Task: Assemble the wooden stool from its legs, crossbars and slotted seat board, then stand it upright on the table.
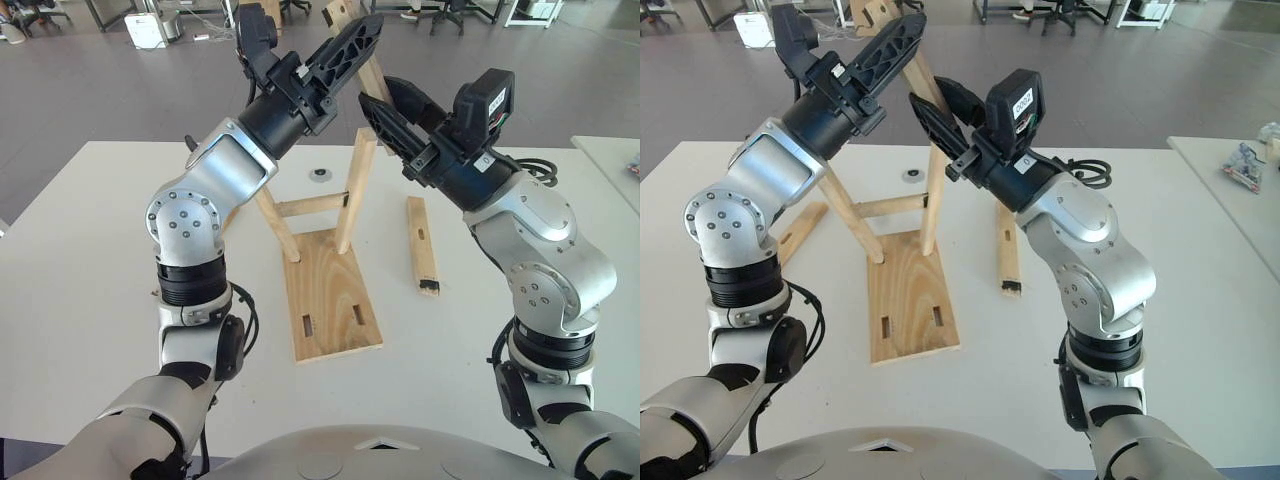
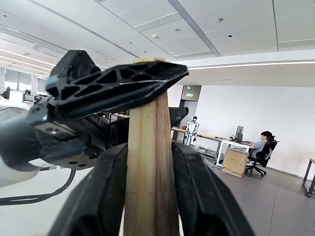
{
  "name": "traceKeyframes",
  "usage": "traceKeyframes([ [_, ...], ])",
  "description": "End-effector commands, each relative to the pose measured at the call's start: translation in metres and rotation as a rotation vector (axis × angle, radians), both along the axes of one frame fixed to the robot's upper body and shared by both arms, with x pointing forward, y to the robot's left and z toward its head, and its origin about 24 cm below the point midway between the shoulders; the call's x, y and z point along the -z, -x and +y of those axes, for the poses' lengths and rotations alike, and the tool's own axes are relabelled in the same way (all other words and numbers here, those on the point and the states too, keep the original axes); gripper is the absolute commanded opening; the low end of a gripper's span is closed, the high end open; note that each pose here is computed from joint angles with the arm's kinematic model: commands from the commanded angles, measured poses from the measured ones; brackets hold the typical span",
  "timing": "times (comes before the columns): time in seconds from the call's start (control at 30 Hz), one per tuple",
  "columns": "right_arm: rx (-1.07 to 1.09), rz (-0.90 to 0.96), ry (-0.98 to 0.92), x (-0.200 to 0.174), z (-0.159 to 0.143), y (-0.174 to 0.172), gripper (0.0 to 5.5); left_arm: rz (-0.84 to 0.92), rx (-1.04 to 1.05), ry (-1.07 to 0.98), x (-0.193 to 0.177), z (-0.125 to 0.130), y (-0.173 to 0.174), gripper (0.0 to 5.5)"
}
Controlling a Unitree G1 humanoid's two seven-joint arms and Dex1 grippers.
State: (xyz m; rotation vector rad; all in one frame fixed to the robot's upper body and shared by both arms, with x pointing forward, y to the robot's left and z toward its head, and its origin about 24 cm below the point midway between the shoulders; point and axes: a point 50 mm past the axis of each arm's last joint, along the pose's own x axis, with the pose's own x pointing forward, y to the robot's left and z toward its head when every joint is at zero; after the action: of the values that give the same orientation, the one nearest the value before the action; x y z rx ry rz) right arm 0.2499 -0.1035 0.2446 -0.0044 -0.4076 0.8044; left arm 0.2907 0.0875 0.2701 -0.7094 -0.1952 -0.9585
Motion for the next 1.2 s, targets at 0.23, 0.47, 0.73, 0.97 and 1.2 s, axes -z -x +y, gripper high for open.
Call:
traceKeyframes([
  [0.23, 0.020, 0.005, 0.022, 0.005, -0.001, -0.002, 1.32, 0.005, 0.010, 0.006, 0.001, -0.004, 0.004, 0.94],
  [0.47, 0.017, 0.038, 0.003, 0.005, -0.002, -0.005, 1.32, 0.003, 0.008, 0.013, -0.002, -0.002, 0.003, 0.55],
  [0.73, 0.052, 0.233, -0.158, 0.008, -0.011, -0.019, 1.89, 0.002, -0.068, -0.012, -0.004, 0.018, -0.004, 0.53],
  [0.97, 0.143, 0.218, -0.159, 0.009, -0.021, -0.023, 3.13, -0.172, -0.352, 0.000, -0.061, 0.086, -0.015, 0.40],
  [1.2, 0.283, 0.188, -0.242, 0.006, -0.037, -0.029, 3.13, -0.220, -0.889, -0.284, -0.040, 0.214, -0.014, 0.40],
])
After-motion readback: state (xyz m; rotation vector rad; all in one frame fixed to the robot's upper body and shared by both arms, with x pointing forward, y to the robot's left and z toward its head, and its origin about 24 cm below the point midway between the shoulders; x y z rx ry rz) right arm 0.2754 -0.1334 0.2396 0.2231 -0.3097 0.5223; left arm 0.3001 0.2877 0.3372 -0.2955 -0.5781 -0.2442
